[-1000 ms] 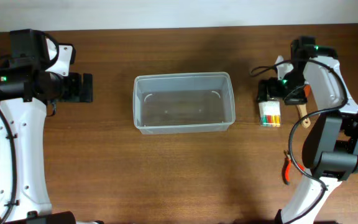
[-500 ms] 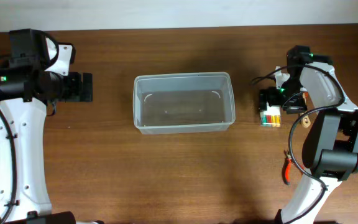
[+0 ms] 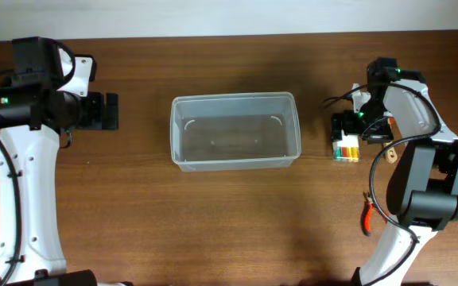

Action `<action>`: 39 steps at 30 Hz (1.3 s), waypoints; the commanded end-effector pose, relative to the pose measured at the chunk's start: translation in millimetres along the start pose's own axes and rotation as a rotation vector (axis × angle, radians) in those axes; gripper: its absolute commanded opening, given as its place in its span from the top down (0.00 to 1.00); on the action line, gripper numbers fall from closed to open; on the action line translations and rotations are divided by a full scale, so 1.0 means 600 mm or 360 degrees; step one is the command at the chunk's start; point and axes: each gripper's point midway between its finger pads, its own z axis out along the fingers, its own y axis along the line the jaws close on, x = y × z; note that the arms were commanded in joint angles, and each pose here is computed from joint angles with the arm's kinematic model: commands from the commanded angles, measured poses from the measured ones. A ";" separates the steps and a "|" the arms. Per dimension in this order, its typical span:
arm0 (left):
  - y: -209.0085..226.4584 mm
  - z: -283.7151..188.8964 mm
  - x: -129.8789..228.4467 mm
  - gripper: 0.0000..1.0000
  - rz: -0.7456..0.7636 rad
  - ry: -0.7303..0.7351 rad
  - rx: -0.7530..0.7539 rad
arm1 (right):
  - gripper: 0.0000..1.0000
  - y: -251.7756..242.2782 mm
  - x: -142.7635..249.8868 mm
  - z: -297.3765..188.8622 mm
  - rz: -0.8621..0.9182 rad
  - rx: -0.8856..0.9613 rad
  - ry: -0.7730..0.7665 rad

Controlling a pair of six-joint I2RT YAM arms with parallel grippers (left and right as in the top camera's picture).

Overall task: Pack container
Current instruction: 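Lower right gripper onto the marker package hanger tab and grasp it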

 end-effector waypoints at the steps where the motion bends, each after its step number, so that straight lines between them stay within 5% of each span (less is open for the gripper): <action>1: -0.001 0.000 -0.008 0.01 -0.0016 -0.0017 0.0017 | 0.02 0.000 0.003 0.006 -0.0010 0.0019 0.0016; 39: 0.000 0.000 -0.003 0.01 -0.0016 0.0003 0.0008 | 0.01 0.024 -0.005 0.043 -0.0125 0.0056 0.0053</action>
